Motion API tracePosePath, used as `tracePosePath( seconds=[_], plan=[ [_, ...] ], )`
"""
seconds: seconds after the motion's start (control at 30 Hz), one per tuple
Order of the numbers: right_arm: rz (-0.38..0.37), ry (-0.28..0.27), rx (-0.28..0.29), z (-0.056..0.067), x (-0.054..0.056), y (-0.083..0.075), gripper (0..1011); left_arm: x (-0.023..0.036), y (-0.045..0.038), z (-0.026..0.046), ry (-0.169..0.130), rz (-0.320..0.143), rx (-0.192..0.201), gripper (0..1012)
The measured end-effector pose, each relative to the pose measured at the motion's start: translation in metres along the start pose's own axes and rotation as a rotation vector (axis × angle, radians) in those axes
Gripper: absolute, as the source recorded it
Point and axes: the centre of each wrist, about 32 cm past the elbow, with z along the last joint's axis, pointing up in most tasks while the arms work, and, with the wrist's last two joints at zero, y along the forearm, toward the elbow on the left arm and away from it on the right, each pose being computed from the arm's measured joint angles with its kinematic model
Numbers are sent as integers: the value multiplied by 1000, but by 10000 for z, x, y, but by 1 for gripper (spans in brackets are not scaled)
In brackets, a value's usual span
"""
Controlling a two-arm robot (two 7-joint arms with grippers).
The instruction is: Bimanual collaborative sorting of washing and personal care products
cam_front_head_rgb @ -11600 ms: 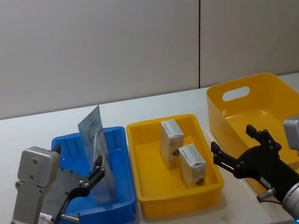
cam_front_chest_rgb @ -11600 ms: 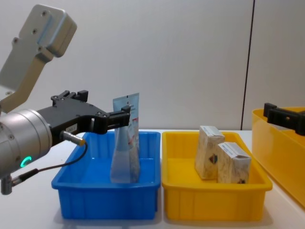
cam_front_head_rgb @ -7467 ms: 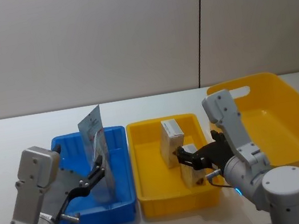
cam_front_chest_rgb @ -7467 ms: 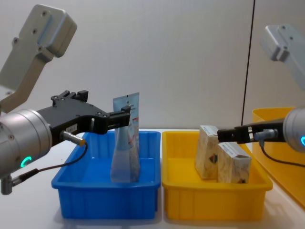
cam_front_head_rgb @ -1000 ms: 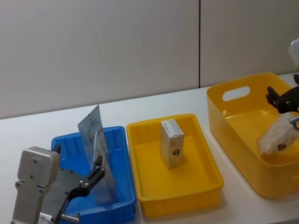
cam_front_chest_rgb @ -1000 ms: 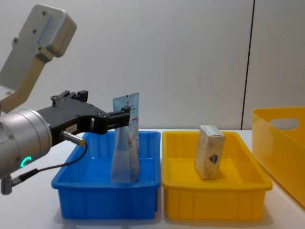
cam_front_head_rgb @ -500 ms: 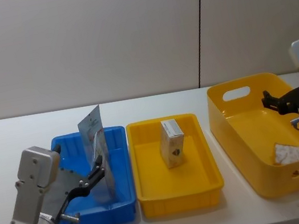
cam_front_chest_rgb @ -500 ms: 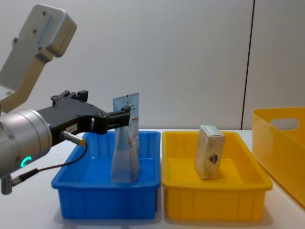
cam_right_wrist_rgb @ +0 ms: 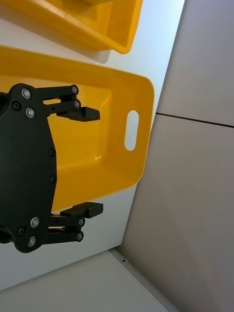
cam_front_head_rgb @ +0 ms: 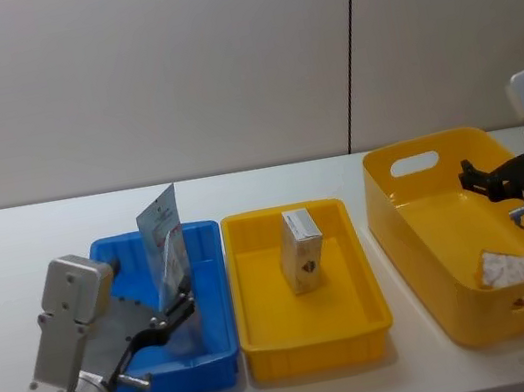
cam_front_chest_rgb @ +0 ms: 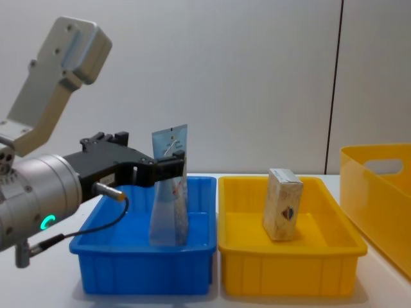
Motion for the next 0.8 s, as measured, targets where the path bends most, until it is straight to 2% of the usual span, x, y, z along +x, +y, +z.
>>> tracePosePath(
  seconds=[0.13,0.33,0.8],
  plan=[
    [0,0,0,0,0,0,1003,-20,-29,-17,18,-15,8,1001],
    [0,0,0,0,0,0,1004,-57,-101,-79,46,-39,26,1001],
    [0,0,0,1,0,0,1003,-63,-315,-217,66,-65,40,1001]
  ],
)
